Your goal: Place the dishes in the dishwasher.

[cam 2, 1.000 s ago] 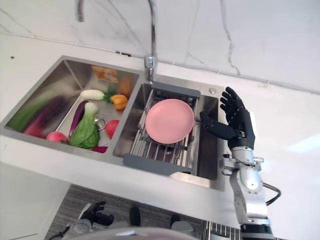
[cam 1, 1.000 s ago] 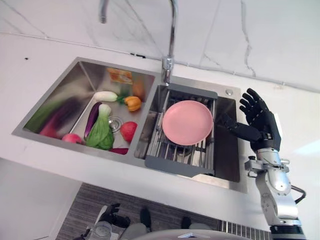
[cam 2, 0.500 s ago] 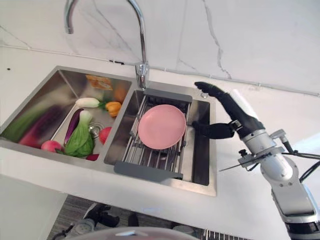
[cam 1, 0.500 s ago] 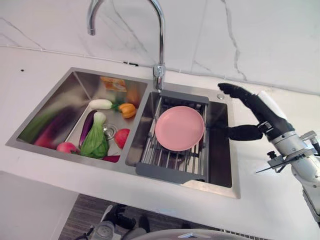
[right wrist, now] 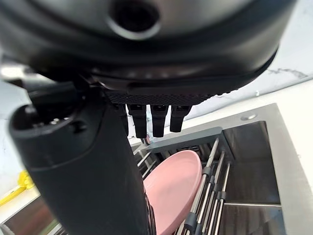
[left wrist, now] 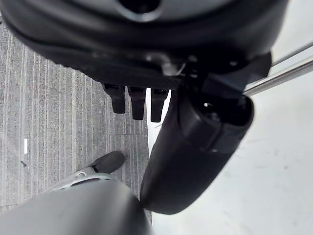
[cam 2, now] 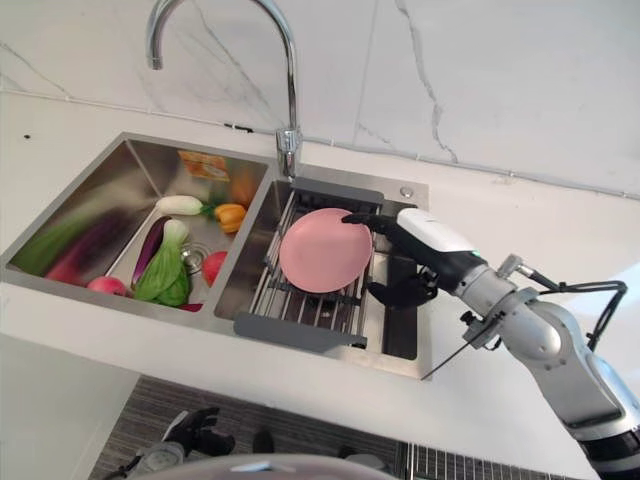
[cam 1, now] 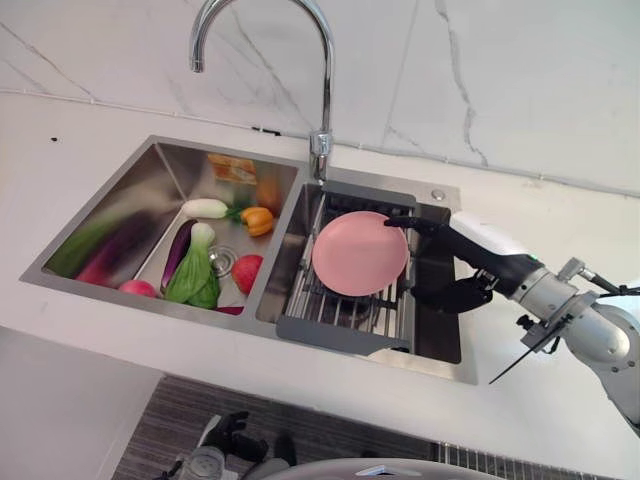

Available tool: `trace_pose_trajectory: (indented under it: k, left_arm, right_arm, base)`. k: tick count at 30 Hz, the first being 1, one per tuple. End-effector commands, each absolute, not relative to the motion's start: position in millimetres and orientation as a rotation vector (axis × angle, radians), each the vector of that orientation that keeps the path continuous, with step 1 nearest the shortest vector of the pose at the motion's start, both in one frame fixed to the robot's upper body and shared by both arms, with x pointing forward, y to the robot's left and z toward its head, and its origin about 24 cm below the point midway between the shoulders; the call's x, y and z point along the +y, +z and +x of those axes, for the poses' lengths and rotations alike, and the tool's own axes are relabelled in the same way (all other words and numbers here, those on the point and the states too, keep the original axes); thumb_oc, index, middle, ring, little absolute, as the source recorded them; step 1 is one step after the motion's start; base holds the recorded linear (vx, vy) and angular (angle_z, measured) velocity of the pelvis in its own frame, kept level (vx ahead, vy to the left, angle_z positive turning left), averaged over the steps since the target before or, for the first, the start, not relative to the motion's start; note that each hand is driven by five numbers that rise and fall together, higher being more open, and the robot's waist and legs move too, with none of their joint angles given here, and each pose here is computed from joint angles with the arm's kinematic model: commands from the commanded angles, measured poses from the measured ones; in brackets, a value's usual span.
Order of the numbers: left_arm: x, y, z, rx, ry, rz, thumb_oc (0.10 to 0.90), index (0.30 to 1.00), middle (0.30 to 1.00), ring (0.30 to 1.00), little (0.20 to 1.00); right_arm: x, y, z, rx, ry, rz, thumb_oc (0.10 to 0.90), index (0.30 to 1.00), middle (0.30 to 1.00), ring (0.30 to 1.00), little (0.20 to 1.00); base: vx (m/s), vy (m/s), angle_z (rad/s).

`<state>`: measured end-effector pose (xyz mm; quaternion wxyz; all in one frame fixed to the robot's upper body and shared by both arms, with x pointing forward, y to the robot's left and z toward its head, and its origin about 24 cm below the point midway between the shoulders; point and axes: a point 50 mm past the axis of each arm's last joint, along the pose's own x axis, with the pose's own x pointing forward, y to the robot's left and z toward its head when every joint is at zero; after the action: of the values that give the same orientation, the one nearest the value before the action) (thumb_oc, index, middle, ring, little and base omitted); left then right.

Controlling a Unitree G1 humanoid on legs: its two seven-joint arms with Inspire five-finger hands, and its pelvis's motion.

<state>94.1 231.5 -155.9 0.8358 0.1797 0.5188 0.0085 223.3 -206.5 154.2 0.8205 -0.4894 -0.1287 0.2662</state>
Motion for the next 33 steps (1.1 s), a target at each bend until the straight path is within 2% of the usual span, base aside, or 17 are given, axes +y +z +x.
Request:
trace_pose_trajectory:
  k: [1, 7, 17, 33]
  left_arm:
    - [237.3, -159.6, 85.2, 1.169, -0.011, 0.419, 0.800, 0.900, 0.900, 0.900, 0.900]
    - [237.6, -159.5, 86.2, 1.172, 0.020, 0.396, 0.800, 0.900, 0.900, 0.900, 0.900]
    - [238.1, -160.4, 82.4, 1.193, 0.031, 0.380, 0.800, 0.900, 0.900, 0.900, 0.900]
    - [234.6, -160.3, 86.0, 1.183, 0.034, 0.351, 0.800, 0.900, 0.900, 0.900, 0.900]
  right_arm:
    - [-187.2, 202.4, 226.7, -0.559, 0.503, -1.126, 0.800, 0.900, 0.900, 0.900, 0.900]
    - [-183.2, 189.6, 234.3, -0.553, 0.449, -1.170, 0.800, 0.900, 0.900, 0.900, 0.900]
    - [-201.1, 170.2, 235.5, -0.429, 0.376, -1.308, 0.800, 0.900, 0.900, 0.900, 0.900]
    - [-205.4, 163.7, 231.4, -0.368, 0.428, -1.386, 0.800, 0.900, 0.900, 0.900, 0.900]
  base:
    - [0.00, 0.000, 0.00]
    - [-0.01, 0.009, 0.02]
    - [-0.01, 0.025, 0.13]
    - [0.00, 0.006, 0.01]
